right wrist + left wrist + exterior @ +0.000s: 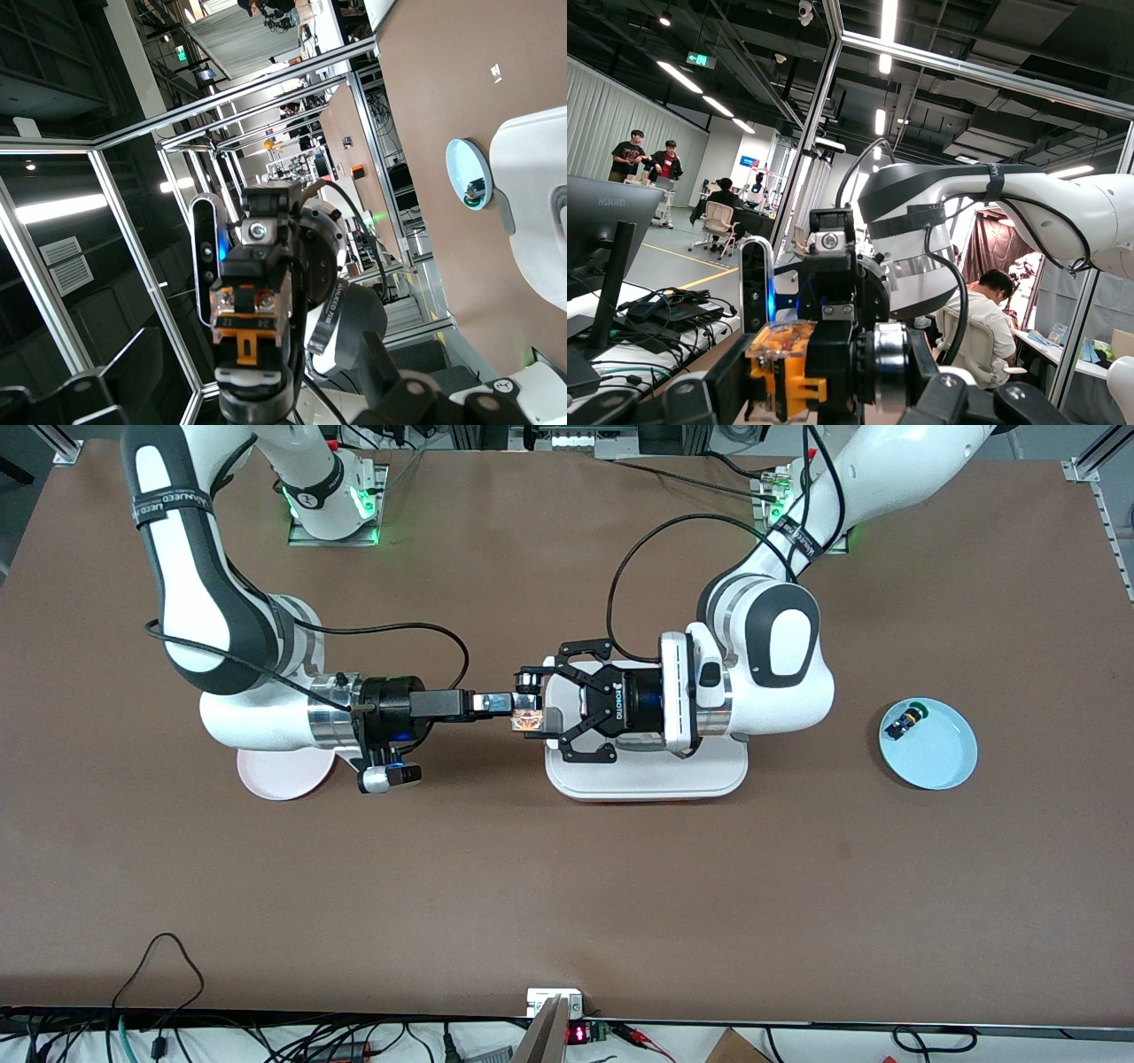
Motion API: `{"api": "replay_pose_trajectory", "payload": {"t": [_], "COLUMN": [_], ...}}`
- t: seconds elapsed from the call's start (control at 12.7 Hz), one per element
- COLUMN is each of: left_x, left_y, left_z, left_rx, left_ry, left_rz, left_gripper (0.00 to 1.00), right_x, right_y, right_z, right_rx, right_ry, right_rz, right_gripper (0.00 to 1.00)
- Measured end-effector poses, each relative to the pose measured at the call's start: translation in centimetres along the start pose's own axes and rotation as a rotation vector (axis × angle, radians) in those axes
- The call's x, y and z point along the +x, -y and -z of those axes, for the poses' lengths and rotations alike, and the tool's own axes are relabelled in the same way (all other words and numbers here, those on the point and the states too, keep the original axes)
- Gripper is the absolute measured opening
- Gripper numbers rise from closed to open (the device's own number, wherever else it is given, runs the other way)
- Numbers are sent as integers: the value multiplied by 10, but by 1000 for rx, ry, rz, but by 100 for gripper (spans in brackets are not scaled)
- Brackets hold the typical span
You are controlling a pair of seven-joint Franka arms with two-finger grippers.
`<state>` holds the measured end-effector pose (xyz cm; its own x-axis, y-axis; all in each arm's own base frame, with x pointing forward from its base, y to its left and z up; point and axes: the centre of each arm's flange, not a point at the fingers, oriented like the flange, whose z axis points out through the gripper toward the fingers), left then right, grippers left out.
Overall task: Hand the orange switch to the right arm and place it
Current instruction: 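Open the left gripper to release the switch to the right gripper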
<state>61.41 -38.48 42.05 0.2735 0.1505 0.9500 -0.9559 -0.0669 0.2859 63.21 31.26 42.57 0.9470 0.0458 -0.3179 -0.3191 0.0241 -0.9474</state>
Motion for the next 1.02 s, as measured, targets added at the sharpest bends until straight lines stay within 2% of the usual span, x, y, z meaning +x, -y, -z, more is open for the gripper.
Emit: {"api": "replay_pose_trajectory", "payload": {"t": [0.24,0.39,0.47,0.55,0.63,0.79,0.86,1.02], "left_x": [0,0,0,0,0,0,0,0], "left_y": [0,0,0,0,0,0,0,0], "left_z": [0,0,0,0,0,0,0,0], "left_rx": [0,0,0,0,0,0,0,0], "left_ry": [0,0,0,0,0,0,0,0], "left_rz": [0,0,0,0,0,0,0,-1], "left_gripper": [73,73,73,73,73,73,73,73], "right_x": [4,3,3,3,3,3,3,3], "right_y": [-2,-1,-1,0,0,1,1,2], "right_z": [-2,-3,-4,-4,-4,-4,-4,-3], "right_rx": [-1,-1,0,0,0,0,1,2], "right_ry": [2,7,8,9,10,10,9,8], "right_rz": [0,2,4,5,6,7,7,10], "right_gripper": [97,93,82,76,75,57,57,34]}}
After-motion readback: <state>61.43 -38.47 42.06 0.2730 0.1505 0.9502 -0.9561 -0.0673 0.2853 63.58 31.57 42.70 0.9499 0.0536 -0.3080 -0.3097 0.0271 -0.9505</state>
